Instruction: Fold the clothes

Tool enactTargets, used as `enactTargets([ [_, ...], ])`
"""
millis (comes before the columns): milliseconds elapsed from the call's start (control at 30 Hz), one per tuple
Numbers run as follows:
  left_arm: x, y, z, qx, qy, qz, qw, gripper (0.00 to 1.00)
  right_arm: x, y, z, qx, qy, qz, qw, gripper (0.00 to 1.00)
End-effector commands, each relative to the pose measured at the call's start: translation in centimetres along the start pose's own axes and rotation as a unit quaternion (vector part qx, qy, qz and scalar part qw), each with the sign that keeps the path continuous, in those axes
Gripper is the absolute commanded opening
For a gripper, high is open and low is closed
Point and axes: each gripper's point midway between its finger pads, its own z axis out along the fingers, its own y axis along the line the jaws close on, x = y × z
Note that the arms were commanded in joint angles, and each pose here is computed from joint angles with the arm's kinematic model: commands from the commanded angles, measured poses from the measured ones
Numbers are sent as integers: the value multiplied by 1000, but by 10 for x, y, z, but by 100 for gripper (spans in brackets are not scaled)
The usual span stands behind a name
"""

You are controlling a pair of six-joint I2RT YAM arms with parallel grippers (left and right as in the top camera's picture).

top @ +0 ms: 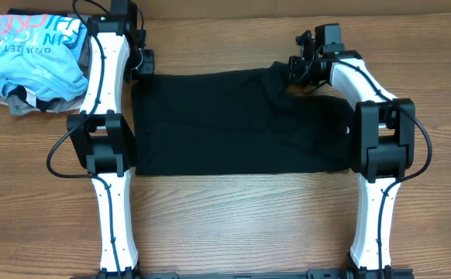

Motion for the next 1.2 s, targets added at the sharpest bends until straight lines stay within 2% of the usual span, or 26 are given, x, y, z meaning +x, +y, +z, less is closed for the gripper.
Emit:
enactTargets([
  [0,-9,3,2,-10,-15,-11,1000,4,-46,-18,-29,14,-47,6,999,4],
  [200,-17,3,2,-9,-33,-11,999,4,-116,-3,-93,11,-136,-34,990,4],
  [333,-18,3,1,-9,-35,-11,999,4,-139,10,-115,8,-171,-61,983,4],
  [433,-18,3,1,-9,-34,-11,999,4,-142,14,-123,10,-173,-65,983,4],
  [633,-15,6,-2,-16,-28,-11,999,4,-116,10,-140,53,-114,-77,989,4],
  [933,-1,59,-50,-120,-14,-29,992,4,-42,2,-173,107,28,-44,993,4],
  [1167,19,74,-61,-121,24,-24,992,4,9,0,-181,114,127,-4,985,4],
])
